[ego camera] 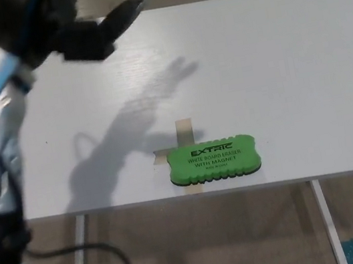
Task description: Use the left hand to press on the green eraser and wipe the desk from center to the left and then back to center.
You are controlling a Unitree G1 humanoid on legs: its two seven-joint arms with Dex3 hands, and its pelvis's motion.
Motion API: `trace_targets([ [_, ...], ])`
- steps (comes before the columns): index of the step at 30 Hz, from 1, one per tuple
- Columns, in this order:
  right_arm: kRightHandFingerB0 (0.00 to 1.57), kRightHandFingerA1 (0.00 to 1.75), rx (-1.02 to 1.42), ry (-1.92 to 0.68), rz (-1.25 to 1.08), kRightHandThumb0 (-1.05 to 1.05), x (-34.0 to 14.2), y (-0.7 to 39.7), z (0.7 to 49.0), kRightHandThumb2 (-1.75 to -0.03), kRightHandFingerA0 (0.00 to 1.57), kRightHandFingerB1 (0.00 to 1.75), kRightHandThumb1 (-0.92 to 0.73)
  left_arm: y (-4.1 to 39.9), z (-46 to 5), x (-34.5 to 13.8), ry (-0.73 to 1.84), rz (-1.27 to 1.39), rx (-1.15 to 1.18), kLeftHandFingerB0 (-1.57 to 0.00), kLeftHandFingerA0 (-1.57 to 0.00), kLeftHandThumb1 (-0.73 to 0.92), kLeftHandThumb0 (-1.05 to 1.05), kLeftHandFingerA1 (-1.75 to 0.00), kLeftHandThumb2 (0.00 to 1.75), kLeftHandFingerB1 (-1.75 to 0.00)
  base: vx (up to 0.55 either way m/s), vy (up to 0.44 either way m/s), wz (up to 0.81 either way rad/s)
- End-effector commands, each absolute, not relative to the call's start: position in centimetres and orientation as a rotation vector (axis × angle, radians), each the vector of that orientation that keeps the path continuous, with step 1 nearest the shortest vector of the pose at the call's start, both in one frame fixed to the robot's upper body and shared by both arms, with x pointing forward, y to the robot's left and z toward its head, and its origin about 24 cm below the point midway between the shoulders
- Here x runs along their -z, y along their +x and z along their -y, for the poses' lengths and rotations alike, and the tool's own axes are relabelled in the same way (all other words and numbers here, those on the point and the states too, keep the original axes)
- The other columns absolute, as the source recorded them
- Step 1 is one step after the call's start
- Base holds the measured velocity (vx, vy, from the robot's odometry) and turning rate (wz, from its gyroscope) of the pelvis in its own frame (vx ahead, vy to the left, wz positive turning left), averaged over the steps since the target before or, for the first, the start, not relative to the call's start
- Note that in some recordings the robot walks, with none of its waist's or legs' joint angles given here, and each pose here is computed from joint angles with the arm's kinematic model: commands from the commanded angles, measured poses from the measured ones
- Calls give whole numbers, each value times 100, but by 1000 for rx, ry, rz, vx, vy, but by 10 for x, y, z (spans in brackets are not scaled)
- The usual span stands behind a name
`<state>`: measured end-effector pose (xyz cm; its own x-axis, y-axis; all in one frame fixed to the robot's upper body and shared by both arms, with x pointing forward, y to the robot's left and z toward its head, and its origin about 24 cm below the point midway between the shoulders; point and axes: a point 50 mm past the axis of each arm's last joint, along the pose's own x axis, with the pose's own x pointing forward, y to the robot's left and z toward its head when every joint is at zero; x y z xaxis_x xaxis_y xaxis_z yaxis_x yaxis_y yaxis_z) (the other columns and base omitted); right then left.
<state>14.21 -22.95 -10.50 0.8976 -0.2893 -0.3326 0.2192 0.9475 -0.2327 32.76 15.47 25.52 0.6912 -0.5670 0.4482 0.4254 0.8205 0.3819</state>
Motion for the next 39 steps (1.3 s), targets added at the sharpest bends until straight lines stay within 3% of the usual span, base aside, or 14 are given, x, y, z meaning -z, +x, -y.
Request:
trace_targets([
  [1,58,51,413,-146,-291,-44,90,147,250,-64,88,38,-75,248,-201,-222,193,484,871,-2,-20,49,-68,-43,81,-33,0,0,0],
  [4,58,51,435,-139,-265,-43,84,155,257,-64,88,38,-75,226,-212,-211,171,453,886,-5,-27,51,-65,-43,77,-35,0,0,0],
  [5,58,50,441,-148,-236,-43,78,160,260,-64,88,38,-74,214,-219,-202,135,432,882,-11,-42,65,-51,-36,62,-33,0,0,0],
  [13,57,52,465,-171,-190,-42,65,170,272,-64,89,38,-75,157,-262,-138,-74,164,755,-28,-60,68,-35,-41,61,-32,0,0,0],
  [17,56,51,466,-166,-191,-43,63,170,274,-64,89,38,-75,141,-278,-93,-49,-35,514,-52,-76,70,-35,-44,61,-36,0,0,0],
  [30,57,54,426,-139,-273,-44,81,140,255,-64,89,38,-75,117,-303,32,179,-456,-111,-62,-84,70,-41,-45,62,-38,0,0,0],
  [39,56,56,318,-116,-369,-43,101,130,229,-64,87,38,-76,124,-295,66,133,-591,-144,-54,-74,68,-40,-42,59,-36,0,0,0],
])
